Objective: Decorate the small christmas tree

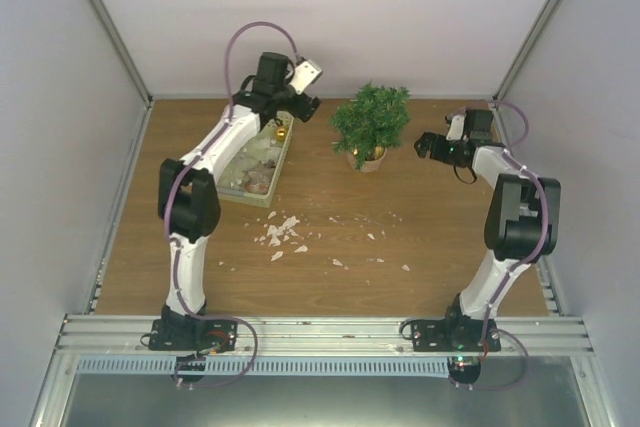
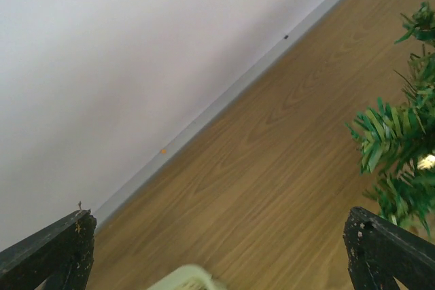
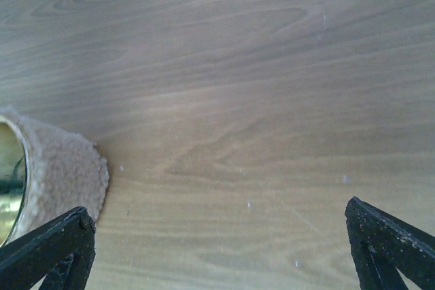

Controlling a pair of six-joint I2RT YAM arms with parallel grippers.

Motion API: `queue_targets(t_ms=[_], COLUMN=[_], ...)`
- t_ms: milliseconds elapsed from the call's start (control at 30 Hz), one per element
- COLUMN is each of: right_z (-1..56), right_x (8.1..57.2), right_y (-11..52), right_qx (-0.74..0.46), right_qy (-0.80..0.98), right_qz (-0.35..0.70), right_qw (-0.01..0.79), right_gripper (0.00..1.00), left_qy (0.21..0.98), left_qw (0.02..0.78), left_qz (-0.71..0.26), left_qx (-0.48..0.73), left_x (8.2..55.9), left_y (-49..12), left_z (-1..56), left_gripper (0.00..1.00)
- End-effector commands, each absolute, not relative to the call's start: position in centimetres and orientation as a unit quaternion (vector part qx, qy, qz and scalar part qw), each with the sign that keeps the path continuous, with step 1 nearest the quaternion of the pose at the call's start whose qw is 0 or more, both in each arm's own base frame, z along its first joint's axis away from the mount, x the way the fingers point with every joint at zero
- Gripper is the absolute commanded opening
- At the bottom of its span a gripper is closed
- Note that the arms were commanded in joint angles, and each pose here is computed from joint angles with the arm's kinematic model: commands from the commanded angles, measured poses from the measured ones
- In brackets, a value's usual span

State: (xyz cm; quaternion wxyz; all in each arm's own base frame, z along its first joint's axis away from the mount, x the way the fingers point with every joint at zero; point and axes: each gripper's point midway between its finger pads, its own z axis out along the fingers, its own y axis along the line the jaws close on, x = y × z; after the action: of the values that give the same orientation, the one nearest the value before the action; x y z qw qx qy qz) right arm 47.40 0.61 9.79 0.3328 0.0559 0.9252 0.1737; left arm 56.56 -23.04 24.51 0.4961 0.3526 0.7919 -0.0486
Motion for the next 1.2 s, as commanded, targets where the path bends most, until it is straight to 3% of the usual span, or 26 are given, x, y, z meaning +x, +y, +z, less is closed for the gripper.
queue_targets(t_ms=[0, 400, 1167], right_z=[9.0, 7.3, 6.2], right_x=[49.3, 52.6, 53.6], right_y=[0.6, 1.3, 6.1], right_qx=[0.064, 0.067, 0.019], right_qy=[0.925, 0.925, 0.931], right_qz=[0.192, 0.216, 0.233], right_qw=[0.322, 0.305, 0.279], right_gripper=[1.0, 1.0, 1.0], left_qy=[0.813, 0.827, 0.871], left_qw=[0.468, 0.46, 0.345], left_qz=[-0.009, -0.032, -0.124], left_qx=[0.345, 0.322, 0.327], left_x=[58.4, 59.3, 55.5], left_y=[-24.3, -27.1, -29.6], left_z=[20.8, 17.6, 9.4], left_gripper=[0.99, 0.99, 0.99])
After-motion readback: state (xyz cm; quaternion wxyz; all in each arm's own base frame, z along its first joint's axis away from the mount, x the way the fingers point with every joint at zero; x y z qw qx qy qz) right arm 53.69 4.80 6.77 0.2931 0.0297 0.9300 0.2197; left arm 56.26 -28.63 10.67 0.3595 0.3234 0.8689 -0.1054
